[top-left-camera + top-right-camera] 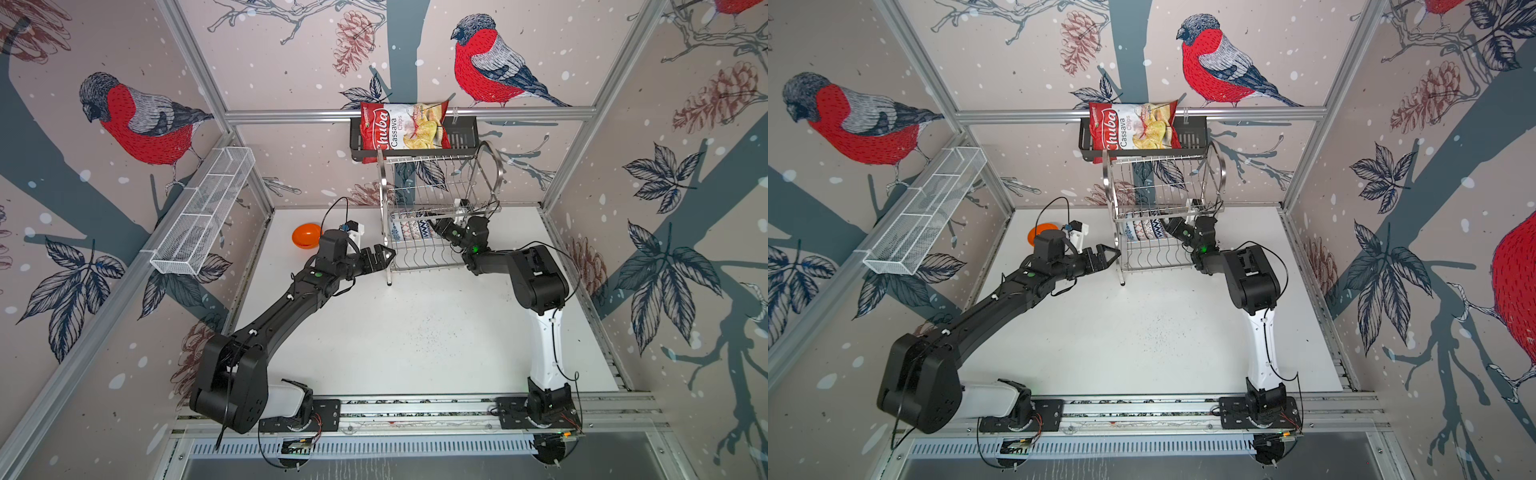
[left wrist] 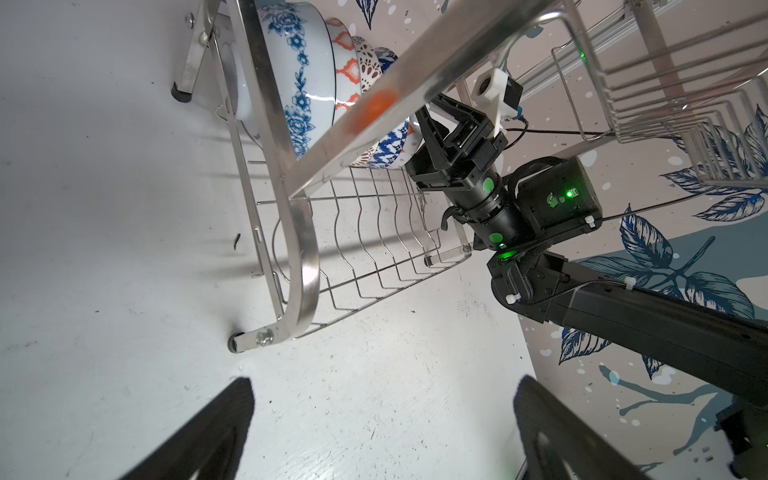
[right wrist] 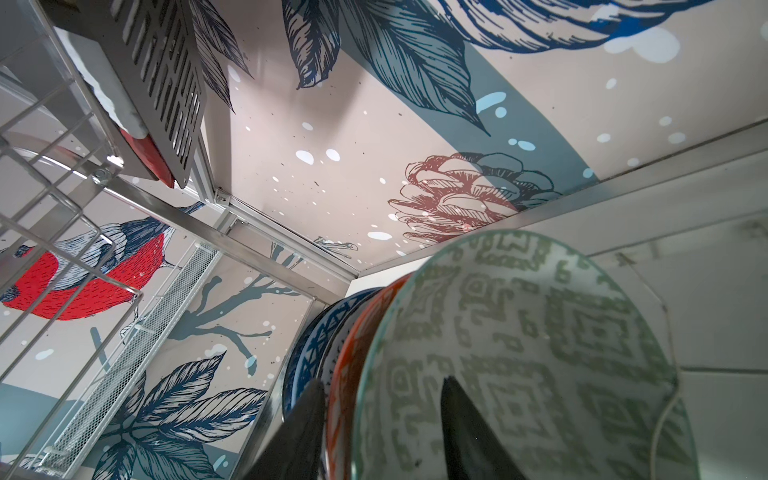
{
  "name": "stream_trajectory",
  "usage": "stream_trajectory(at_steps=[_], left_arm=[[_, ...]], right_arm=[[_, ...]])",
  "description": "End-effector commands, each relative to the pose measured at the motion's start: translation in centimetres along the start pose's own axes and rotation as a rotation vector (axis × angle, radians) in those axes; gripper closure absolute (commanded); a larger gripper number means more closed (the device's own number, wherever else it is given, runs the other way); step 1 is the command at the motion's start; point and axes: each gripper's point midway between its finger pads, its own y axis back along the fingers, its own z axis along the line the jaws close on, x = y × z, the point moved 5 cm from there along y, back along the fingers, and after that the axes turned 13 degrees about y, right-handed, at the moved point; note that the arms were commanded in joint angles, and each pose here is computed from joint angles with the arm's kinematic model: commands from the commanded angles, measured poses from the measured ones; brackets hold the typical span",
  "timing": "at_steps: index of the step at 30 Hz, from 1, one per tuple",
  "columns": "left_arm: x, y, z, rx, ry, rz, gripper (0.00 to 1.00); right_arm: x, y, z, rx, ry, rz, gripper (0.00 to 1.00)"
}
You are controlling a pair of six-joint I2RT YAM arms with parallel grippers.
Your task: Load the bowls into the dish rack
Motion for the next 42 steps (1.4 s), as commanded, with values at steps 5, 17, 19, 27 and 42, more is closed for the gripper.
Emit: stream_trajectory(at_steps=[5,17,19,27,42], left_arm=[[-0.4,0.0,-0.5,0.025,-0.016,-0.01,0.02],[-0.4,0.0,-0.5,0.026,-0.016,-0.01,0.02],[-0.4,0.0,-0.5,0.025,-0.016,-0.01,0.02],[-0.4,0.1,-0.6,0.026,-0.017,-0.012,0.02],[-0.4,0.2,-0.6,0.025,-0.02,-0.017,0.02]], right_arm=[[-0.2,0.0,-0.7,0.006,-0.047,-0.002,0.56],[-0.4,0.1,0.4,-0.004,-0.039,-0.015,0.51],[-0.5,0.1,0.7,0.011,-0.027,-0.024,0.46],[-0.7,1.2,1.0,0.1,-0.006,-0.06,0.37],[-0.5,3.1,1.9,0.13,0.025,-0.1,0.18]])
